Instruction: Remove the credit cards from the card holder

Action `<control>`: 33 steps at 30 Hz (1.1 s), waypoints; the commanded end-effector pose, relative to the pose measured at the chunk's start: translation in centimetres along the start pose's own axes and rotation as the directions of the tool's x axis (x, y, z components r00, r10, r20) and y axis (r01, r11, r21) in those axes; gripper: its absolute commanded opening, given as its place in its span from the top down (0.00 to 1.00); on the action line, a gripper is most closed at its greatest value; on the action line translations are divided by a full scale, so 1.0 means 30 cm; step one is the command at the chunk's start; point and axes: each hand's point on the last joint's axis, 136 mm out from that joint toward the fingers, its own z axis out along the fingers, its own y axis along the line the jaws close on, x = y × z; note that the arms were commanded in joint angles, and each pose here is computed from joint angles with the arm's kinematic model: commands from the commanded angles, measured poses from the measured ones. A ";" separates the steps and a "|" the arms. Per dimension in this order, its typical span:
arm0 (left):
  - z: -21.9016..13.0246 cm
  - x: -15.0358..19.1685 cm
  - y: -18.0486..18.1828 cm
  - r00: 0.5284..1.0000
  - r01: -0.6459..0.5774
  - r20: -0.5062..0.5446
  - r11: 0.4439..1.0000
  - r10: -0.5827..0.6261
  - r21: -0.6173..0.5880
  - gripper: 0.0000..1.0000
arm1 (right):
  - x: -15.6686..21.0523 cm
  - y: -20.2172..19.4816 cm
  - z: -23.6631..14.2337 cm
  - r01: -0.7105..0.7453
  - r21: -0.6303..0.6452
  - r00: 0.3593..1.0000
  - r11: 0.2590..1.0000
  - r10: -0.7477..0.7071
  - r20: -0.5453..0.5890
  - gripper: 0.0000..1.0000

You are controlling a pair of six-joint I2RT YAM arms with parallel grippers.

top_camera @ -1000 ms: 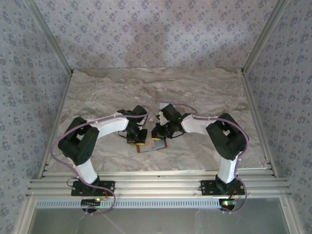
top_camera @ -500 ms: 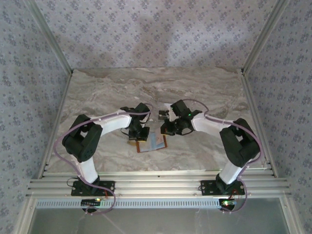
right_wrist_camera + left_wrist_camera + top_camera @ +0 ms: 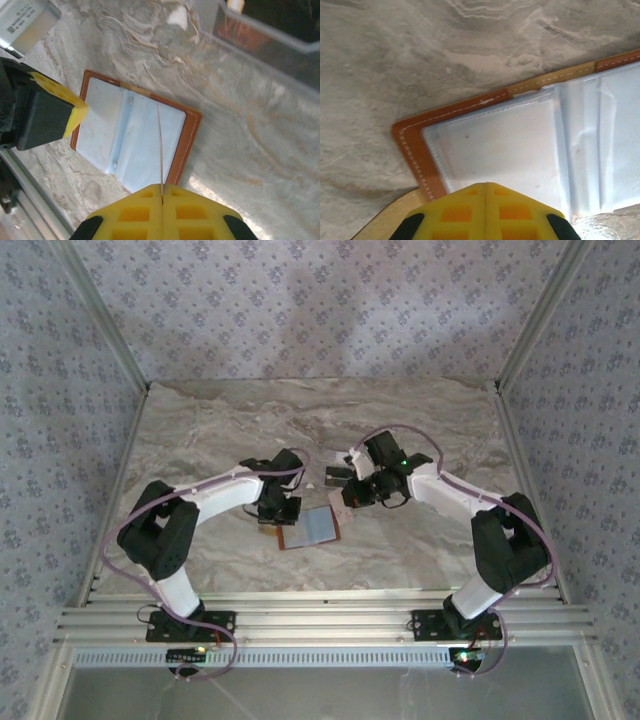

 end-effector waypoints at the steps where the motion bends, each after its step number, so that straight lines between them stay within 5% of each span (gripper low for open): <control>1: -0.013 0.028 0.080 0.998 0.064 -0.004 0.997 -0.064 -0.049 0.97 | -0.019 -0.045 -0.020 0.170 0.045 0.984 0.984 -0.168 -0.053 1.00; 13: 0.027 0.098 0.134 0.993 0.099 -0.060 0.994 -0.101 -0.041 0.97 | -0.159 -0.073 -0.123 0.607 0.082 0.790 0.790 -0.589 -0.170 1.00; 23: 0.049 0.077 0.100 0.993 0.102 -0.062 0.995 -0.101 0.003 0.97 | -0.266 -0.158 -0.126 0.773 0.086 0.621 0.628 -0.722 -0.305 1.00; 33: 0.019 0.064 0.101 0.994 0.102 -0.043 0.995 -0.102 -0.008 0.97 | -0.370 -0.198 -0.108 0.838 0.047 0.524 0.543 -0.778 -0.346 1.00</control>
